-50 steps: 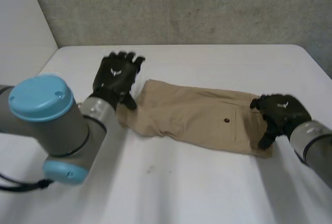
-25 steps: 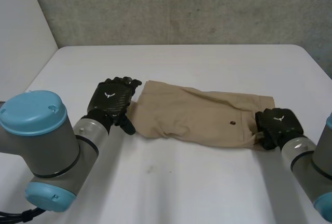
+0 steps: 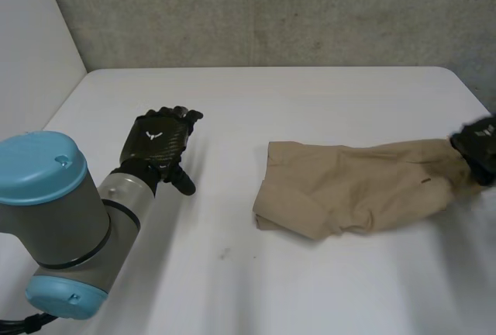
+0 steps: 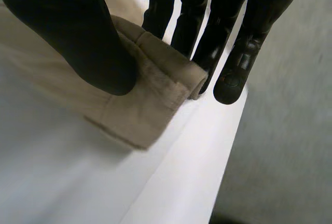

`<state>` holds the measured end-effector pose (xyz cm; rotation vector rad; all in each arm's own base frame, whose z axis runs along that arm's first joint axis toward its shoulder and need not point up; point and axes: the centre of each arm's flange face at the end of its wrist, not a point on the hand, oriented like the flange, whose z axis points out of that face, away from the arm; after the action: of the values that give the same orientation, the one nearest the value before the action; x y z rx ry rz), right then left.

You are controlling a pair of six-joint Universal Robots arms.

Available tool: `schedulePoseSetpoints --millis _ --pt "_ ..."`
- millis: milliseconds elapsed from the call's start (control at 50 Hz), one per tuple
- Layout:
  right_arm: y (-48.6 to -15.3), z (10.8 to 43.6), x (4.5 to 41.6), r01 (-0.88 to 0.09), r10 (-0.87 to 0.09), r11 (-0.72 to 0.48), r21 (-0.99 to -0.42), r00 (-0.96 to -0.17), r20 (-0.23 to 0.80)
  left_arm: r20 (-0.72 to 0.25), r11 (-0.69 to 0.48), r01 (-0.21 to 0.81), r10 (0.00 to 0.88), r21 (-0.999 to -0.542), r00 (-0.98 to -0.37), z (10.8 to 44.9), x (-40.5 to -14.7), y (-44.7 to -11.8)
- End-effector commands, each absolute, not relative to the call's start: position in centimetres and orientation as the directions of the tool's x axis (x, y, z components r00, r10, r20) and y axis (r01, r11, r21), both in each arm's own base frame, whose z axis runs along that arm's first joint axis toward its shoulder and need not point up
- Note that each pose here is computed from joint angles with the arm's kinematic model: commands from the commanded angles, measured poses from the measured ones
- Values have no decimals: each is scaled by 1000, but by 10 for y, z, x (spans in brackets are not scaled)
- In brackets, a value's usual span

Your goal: Fold the shorts.

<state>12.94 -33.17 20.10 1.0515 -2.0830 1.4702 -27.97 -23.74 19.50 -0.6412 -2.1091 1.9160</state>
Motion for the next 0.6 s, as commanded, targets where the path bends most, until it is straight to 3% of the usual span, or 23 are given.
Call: schedulePoseSetpoints --millis 20,180,260,300,460,560,600 --pt "-300 235 230 -749 -447 -151 -645 -530 721 -126 54 170 458 -984 -880 195 -280 -237" --pt "-222 203 324 -648 -662 -375 -663 -313 681 -125 31 157 458 -987 -880 203 -281 -237" --pt "-192 176 341 -599 -770 -384 -703 -212 602 -118 9 136 448 -991 -886 213 -282 -244" --pt "-187 171 344 -582 -798 -365 -727 -207 566 -116 -5 127 444 -992 -889 218 -282 -247" --pt "-193 203 344 -433 -840 -184 -882 -397 370 -110 -77 85 429 -993 -897 246 -287 -263" --pt "-237 246 310 -237 -731 -29 -971 -657 182 -97 -117 50 436 -992 -895 265 -298 -272" --pt "-249 253 297 -192 -686 5 -981 -715 136 -75 -113 26 454 -993 -888 266 -308 -275"
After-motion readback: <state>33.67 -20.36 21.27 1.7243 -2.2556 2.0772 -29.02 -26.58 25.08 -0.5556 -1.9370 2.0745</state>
